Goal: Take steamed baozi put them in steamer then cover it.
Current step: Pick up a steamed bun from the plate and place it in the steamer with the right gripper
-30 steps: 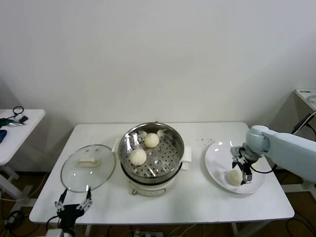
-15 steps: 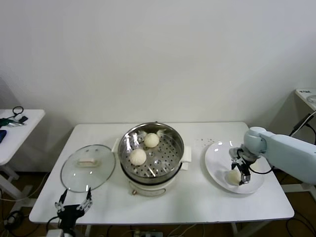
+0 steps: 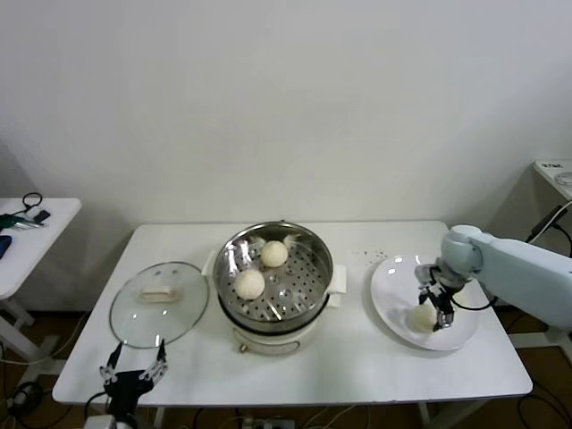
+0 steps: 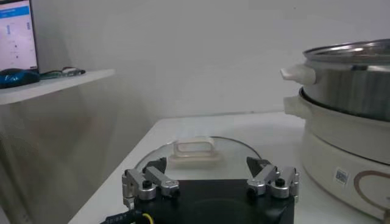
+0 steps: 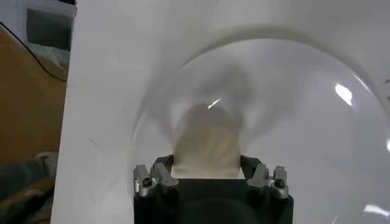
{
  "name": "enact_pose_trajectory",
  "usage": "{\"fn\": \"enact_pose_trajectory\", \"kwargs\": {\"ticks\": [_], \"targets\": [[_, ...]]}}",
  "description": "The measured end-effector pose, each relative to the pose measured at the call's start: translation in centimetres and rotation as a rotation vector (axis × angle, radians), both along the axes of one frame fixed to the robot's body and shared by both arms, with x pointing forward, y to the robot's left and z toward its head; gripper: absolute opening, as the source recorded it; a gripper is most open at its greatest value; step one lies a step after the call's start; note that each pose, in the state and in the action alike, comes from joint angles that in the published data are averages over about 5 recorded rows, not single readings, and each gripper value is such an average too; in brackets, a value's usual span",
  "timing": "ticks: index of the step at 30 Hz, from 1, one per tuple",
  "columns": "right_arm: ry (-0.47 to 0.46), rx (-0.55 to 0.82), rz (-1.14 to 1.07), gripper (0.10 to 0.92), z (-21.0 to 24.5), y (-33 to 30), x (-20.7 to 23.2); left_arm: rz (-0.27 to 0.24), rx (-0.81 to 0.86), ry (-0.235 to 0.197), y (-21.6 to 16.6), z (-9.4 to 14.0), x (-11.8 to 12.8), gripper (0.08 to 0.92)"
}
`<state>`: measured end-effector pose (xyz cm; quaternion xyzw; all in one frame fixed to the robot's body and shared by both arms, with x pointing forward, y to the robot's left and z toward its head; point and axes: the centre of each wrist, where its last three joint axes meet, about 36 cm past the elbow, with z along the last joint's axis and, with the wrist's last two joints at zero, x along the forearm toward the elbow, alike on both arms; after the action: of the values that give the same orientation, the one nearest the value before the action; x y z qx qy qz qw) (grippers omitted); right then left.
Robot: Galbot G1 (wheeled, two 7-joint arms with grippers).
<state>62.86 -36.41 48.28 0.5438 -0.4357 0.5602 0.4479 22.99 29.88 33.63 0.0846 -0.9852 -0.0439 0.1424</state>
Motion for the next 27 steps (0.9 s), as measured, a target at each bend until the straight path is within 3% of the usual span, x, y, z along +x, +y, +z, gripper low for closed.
{"fn": "enact_pose_trajectory", "kwargs": {"ticks": [8,18,27], "targets": [[-0.063,0.02,0.226,0.721,7.1,3.4,3.0,-0.001,-0.002,0.0,-0.1,0.1,-0.1,0.823],[-0.178,0.025,0.609,0.722,18.7,12.2,5.5,-0.001,-0.005,-0.011,-0.1,0.7,0.2,0.823],[-0.215,0.022,0.935,0.721,23.2,22.2,4.6,-0.02,0.003,-0.015,0.1,1.0,0.1,0.823]]}}
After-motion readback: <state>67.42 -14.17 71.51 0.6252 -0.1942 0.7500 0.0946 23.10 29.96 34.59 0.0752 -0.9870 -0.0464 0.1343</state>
